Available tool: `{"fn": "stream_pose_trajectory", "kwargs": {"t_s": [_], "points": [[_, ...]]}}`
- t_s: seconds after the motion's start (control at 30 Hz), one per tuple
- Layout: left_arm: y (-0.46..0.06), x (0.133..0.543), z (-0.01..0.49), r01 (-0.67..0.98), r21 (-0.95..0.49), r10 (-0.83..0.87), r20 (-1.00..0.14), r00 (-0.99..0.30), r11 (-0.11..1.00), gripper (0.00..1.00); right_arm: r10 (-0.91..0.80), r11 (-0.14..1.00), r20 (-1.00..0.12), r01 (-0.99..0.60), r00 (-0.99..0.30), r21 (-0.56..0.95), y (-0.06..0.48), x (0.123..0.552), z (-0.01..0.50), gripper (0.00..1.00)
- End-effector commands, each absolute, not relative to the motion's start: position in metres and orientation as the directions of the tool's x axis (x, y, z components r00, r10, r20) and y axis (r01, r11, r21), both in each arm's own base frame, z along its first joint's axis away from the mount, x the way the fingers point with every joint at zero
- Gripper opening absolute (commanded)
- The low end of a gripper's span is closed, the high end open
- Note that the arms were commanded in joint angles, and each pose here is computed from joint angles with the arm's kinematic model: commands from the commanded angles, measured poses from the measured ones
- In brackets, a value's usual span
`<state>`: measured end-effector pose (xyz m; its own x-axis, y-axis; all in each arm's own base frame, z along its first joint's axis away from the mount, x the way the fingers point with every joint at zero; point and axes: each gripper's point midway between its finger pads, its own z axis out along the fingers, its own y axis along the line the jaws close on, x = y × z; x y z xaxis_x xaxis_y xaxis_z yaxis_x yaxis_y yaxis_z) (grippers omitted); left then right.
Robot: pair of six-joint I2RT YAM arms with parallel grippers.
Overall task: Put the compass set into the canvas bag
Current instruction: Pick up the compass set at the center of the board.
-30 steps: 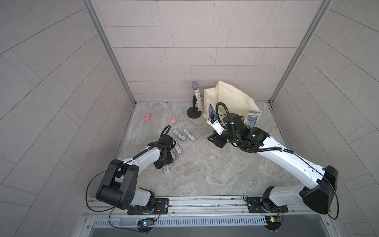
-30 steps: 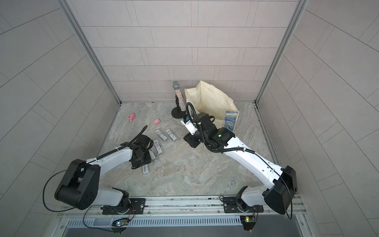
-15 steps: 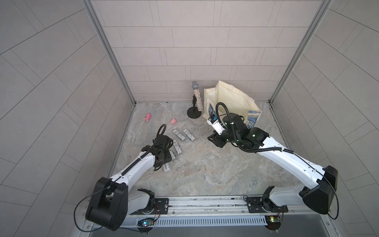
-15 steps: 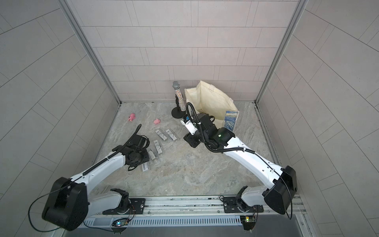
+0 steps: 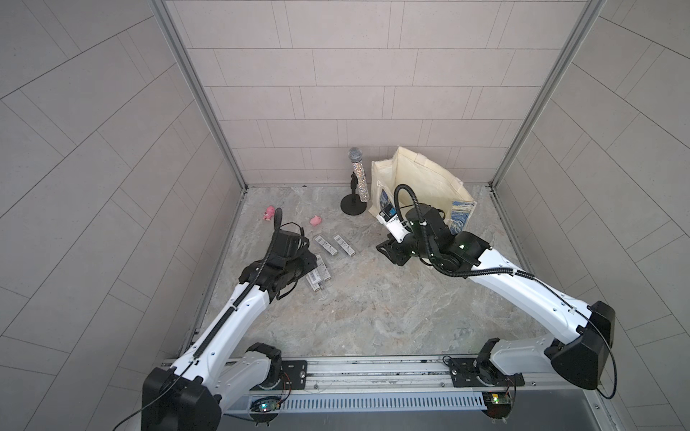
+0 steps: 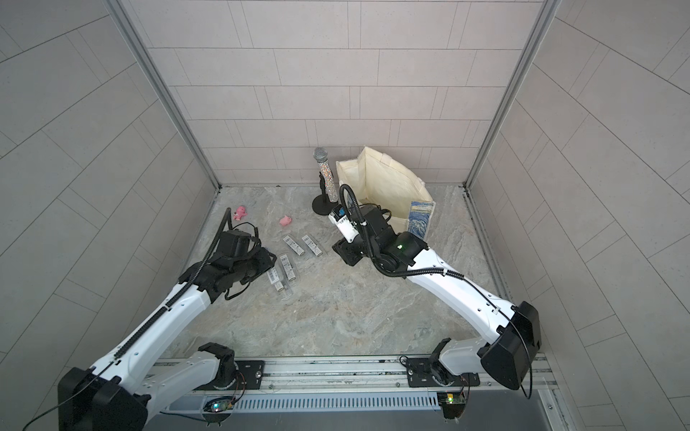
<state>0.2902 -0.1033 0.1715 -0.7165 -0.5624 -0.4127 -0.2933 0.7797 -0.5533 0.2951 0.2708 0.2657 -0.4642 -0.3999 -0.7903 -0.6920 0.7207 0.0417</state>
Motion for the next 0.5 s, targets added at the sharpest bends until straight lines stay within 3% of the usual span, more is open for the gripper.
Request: {"fn": "stream_pose_trajectory", "kwargs": {"t_s": [0.0,0.2,0.47], "points": [[-0.129,0.311,0.214,-0.214,-0.688,-0.597,-0.382,-0.706,0.693,0.27,-0.346,0.719,-0.823,-0.690,-0.451,0.076,0.275,0.294,0.280,0.55],[-0.143,0.328,0.239,-0.164,-0.750,-0.616,-0.374,-0.693,0.640,0.27,-0.289,0.695,-0.841,-0.704,-0.458,0.144,0.289,0.294,0.283,0.65],[-0.163,0.342,0.273,-0.108,-0.845,-0.656,-0.319,-0.684,0.523,0.27,-0.250,0.663,-0.844,-0.719,-0.474,0.208,0.316,0.300,0.284,0.66]]}}
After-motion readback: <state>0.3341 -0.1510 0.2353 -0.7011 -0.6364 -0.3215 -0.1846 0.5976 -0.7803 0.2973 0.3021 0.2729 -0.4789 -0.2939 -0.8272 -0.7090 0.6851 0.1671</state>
